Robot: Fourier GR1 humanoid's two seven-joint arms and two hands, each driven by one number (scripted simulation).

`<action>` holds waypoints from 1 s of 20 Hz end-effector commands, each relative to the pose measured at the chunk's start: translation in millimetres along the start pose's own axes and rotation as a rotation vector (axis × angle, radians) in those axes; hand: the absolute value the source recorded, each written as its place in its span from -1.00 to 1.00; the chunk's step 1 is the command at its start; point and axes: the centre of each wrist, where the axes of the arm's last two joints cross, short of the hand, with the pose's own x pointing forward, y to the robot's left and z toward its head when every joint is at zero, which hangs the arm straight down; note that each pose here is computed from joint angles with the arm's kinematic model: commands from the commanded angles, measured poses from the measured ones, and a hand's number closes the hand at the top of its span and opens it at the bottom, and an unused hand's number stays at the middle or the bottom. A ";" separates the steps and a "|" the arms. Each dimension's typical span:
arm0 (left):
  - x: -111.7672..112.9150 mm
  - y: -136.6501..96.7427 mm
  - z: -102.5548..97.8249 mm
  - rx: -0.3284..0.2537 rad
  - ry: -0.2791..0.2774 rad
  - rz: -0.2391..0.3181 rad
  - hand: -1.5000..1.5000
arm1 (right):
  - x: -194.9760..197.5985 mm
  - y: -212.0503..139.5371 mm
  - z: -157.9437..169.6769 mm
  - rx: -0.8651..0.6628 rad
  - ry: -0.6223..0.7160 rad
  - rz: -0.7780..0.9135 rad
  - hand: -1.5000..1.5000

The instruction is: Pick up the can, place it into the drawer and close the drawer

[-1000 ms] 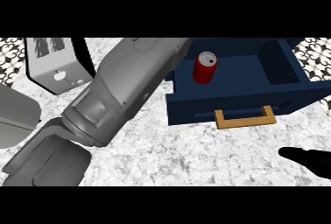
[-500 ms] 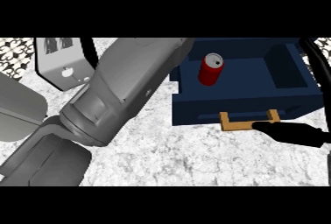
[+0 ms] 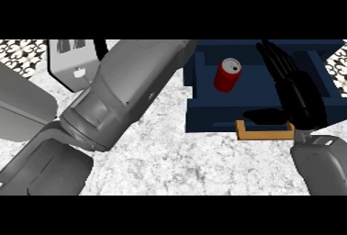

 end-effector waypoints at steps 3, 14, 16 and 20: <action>-3.2 20.7 -8.3 0.005 -0.004 0.023 -1.00 | -9.5 50.5 -23.6 0.026 -0.019 0.110 -1.00; 16.3 38.8 -12.5 0.035 -0.014 0.006 -1.00 | -30.0 84.7 -74.9 -0.093 0.036 0.194 -1.00; 1.5 52.0 -15.0 0.017 0.001 0.010 -1.00 | -25.9 80.4 -92.2 -0.150 0.057 0.208 -1.00; 7.8 58.2 -15.1 0.026 0.031 0.020 -1.00 | -34.9 88.7 -98.3 -0.166 0.055 0.237 -1.00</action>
